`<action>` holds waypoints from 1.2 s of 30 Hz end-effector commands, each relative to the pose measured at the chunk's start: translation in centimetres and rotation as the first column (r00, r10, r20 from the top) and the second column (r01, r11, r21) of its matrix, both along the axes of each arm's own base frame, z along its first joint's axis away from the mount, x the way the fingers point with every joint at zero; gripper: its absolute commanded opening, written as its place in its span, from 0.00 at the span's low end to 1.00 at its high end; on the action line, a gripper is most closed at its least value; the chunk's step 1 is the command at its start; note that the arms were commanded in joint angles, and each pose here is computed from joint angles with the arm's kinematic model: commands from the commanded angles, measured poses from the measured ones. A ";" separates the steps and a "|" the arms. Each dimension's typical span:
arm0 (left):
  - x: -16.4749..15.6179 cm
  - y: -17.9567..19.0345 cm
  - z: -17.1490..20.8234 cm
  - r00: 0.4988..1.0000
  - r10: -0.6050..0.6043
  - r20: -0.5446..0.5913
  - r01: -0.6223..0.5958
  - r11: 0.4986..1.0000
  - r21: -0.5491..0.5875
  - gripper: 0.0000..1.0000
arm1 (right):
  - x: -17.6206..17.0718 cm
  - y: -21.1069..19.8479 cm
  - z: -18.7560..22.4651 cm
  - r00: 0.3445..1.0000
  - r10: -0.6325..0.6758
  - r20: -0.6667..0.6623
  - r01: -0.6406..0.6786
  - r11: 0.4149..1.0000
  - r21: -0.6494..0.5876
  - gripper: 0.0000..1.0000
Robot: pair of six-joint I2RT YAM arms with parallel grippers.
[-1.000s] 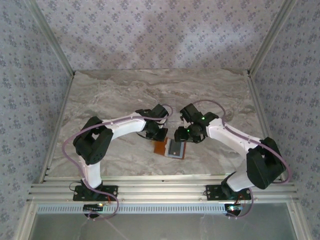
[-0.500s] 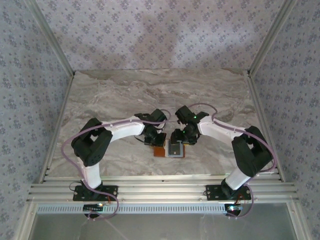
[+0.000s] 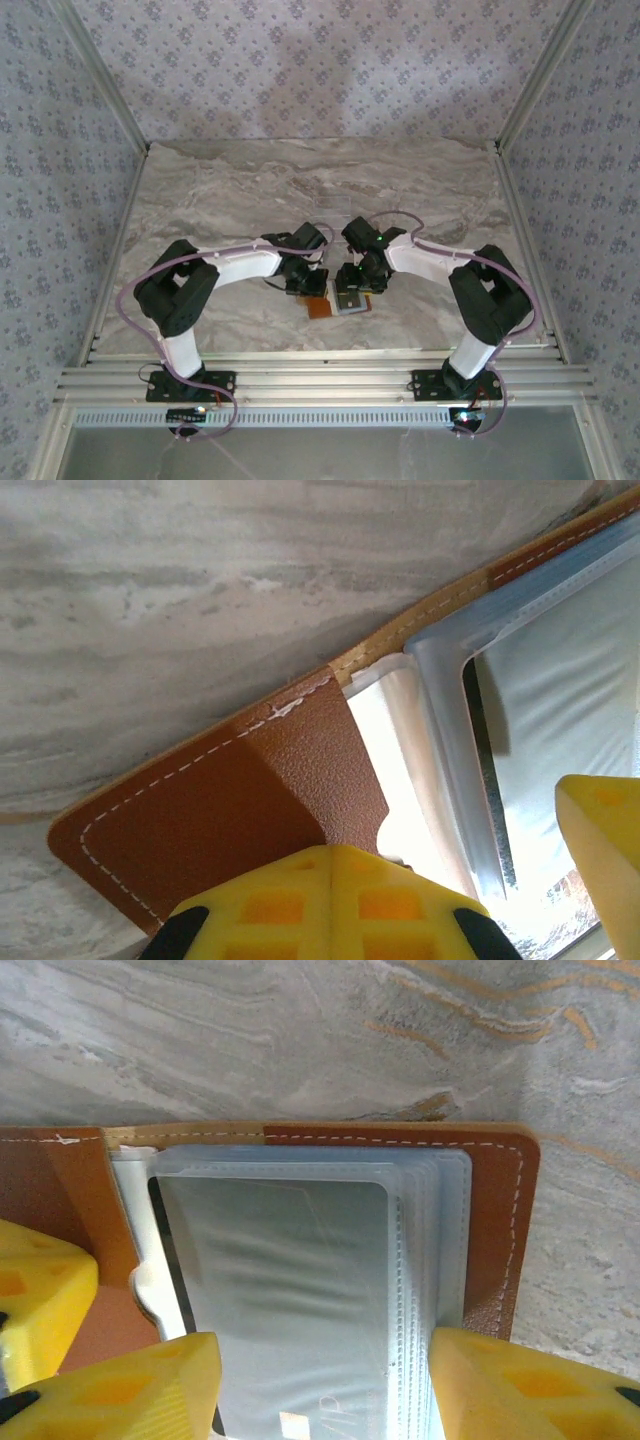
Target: Take the credit cards out of the card holder
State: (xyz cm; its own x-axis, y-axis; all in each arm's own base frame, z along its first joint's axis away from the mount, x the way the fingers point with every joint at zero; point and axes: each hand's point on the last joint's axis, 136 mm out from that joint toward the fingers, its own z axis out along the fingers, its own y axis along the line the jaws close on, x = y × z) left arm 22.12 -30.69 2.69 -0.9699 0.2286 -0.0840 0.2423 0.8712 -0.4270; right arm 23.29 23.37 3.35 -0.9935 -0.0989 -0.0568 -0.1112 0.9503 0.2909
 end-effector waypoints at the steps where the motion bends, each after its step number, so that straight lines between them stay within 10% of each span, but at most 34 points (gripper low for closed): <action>1: 1.3 -0.1 0.8 1.000 -0.008 0.028 0.009 1.000 -0.021 0.00 | -0.4 -0.2 -1.0 1.000 -0.002 -0.017 0.002 1.000 -0.022 0.59; 36: 3.0 -4.0 10.7 0.996 0.069 0.050 -0.055 0.971 -0.232 0.17 | -0.8 -0.8 1.1 0.985 -0.160 0.067 0.153 0.983 0.099 0.52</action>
State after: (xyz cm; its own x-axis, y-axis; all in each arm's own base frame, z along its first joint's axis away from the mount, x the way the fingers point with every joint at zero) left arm 26.19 -33.89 14.80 -0.9520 0.1402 -0.2722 0.2768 0.7738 -0.5697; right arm 22.42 23.00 4.36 -0.9916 0.0240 -0.1274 -0.0239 0.9322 0.3612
